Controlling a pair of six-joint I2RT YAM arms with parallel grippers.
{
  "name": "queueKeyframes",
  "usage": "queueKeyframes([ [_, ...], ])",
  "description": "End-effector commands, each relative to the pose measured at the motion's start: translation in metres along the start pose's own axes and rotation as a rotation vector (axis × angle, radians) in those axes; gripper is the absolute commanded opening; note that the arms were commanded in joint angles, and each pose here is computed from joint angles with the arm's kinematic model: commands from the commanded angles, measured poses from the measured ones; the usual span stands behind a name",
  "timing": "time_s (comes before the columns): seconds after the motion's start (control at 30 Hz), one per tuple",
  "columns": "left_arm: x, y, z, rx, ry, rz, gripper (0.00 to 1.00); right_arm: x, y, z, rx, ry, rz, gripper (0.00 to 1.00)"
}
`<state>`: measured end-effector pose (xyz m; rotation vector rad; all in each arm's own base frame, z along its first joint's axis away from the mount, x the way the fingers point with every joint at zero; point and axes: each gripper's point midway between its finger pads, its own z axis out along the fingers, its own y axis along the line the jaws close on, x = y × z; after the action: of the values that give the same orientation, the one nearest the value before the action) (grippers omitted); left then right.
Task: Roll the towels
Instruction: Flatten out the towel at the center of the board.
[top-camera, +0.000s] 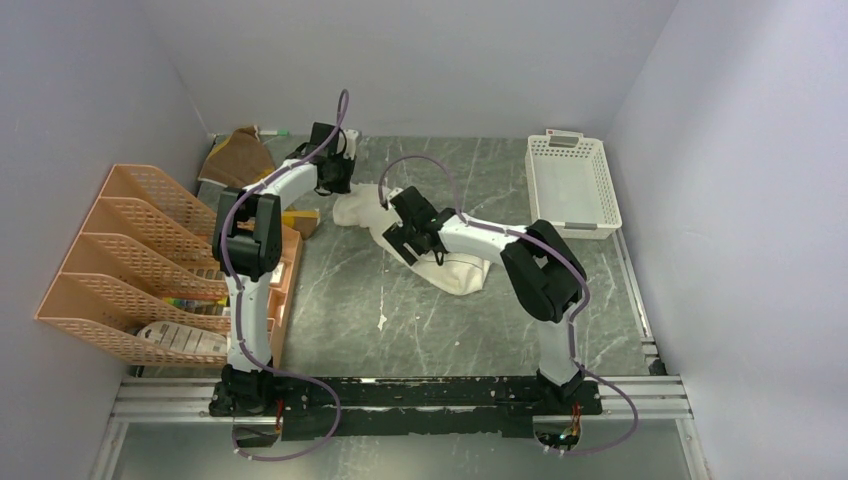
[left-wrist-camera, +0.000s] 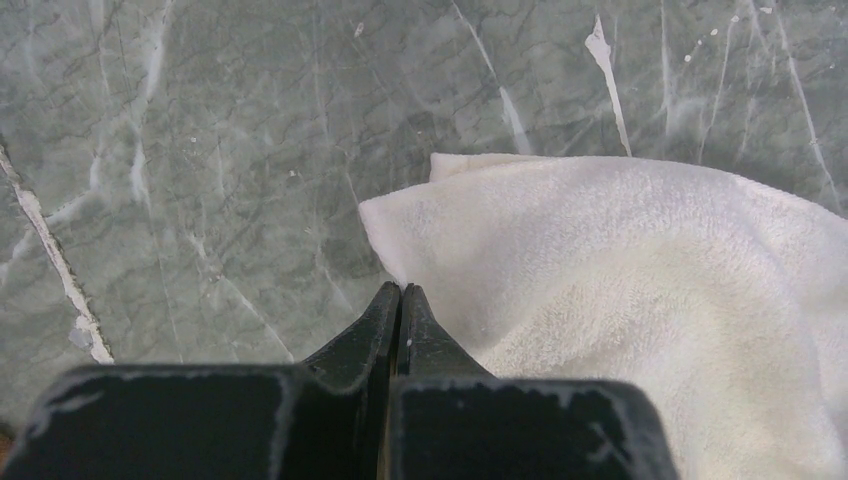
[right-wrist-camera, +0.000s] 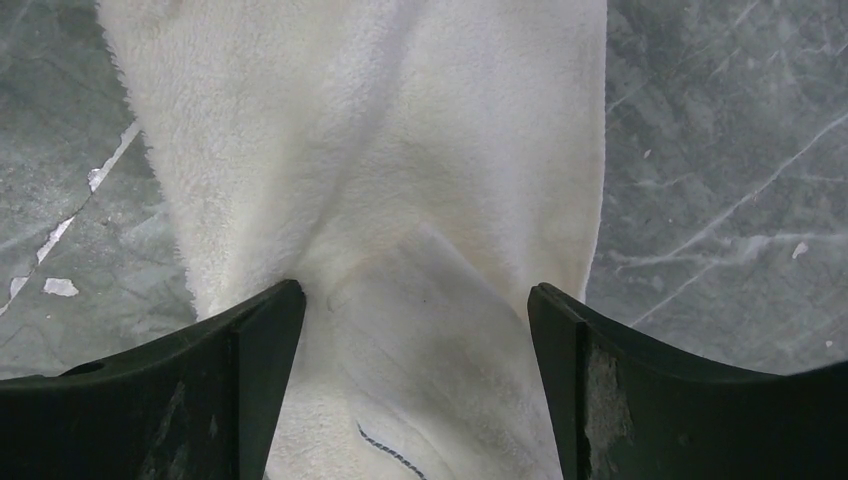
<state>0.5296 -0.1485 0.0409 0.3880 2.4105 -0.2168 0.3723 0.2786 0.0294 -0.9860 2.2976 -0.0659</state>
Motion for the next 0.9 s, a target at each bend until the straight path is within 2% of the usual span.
queueKeyframes([
  [0.0, -0.009, -0.001, -0.002, 0.028, -0.008, 0.009, 0.07, -0.01, -0.001, 0.004, -0.012, -0.017, -0.001, 0.81],
  [0.07, -0.009, 0.0, -0.003, 0.027, -0.01, 0.009, 0.07, -0.007, 0.004, 0.013, -0.043, -0.003, 0.01, 0.69],
  [0.13, -0.009, 0.001, -0.004, 0.026, -0.008, 0.01, 0.07, -0.008, 0.007, 0.017, -0.074, 0.006, 0.024, 0.46],
  [0.33, -0.01, 0.005, -0.008, 0.016, -0.008, 0.01, 0.07, -0.001, 0.005, 0.025, -0.098, 0.043, 0.049, 0.0],
  [0.47, -0.011, 0.012, -0.013, 0.006, -0.008, 0.005, 0.07, -0.006, -0.013, 0.009, -0.097, 0.015, 0.12, 0.0],
  [0.6, -0.019, 0.024, -0.028, -0.002, -0.027, -0.015, 0.07, -0.026, -0.056, -0.033, -0.034, -0.062, 0.211, 0.0],
  [0.87, -0.055, 0.059, -0.095, -0.024, -0.163, -0.102, 0.07, -0.051, -0.151, -0.14, 0.088, -0.332, 0.456, 0.0],
])
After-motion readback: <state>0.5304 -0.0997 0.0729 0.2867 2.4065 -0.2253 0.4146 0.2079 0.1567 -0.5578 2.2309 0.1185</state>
